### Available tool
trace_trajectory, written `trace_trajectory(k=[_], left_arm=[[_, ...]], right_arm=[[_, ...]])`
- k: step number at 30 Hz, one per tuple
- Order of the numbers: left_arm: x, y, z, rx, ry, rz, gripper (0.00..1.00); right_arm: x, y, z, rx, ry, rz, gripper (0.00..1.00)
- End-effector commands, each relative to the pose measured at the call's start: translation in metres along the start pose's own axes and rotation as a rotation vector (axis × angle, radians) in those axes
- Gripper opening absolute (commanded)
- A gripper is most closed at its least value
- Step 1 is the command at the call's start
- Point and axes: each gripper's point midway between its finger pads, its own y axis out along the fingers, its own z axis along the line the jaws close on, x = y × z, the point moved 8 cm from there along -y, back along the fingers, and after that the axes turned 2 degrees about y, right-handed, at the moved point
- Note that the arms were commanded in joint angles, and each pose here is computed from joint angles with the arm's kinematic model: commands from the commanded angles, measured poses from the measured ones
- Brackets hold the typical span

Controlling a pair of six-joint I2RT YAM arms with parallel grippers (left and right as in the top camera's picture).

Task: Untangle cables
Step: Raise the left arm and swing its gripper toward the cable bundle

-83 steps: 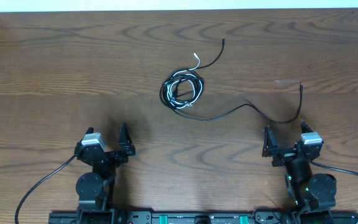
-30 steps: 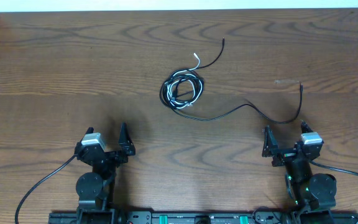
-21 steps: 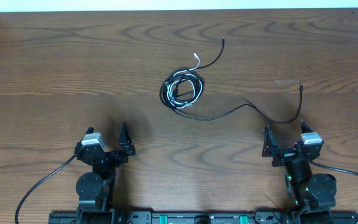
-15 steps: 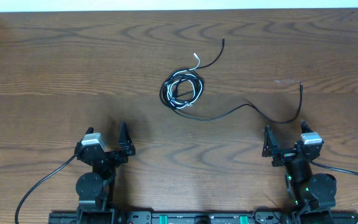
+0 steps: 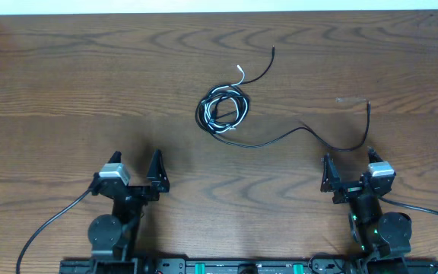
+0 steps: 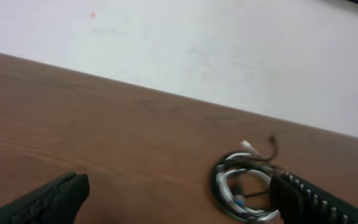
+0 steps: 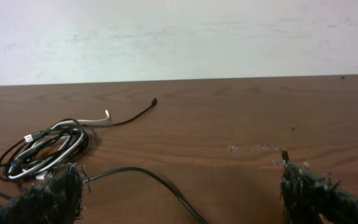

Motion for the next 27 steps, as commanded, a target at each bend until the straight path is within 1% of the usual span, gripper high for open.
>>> trace_trajectory(k=[1, 5, 11, 20, 23, 27], left_arm=[[0.038, -0.016, -0.016, -0.072, -0.067, -0.045, 0.98], [0.059, -0.029, -0.023, -0.048, -0.105, 0.033, 0.98], [0.099, -0.04, -0.035, 0.002, -0.125, 0.189, 0.98], [0.15, -0.029, -0.056, 0.027, -0.167, 0.564, 0.98], [0.162, -0.022, -0.064, 0.007, -0.198, 0.668, 0.98], [0.17, -0.012, -0.071, -0.025, -0.247, 0.794, 0.98]], right_arm=[[0.0, 0.0, -0.002, -0.015, -0.013, 0.0, 0.99], [0.0, 0.0, -0.002, -0.015, -0.013, -0.001, 0.99], [0.0, 0.0, -0.002, -0.015, -0.013, -0.001, 0.99], [0.0, 0.0, -0.002, -0.015, -0.013, -0.001, 0.99], [0.0, 0.0, -0.002, -0.015, -0.013, 0.0, 0.99], [0.0, 0.0, -0.002, -0.015, -0.013, 0.0, 0.99]])
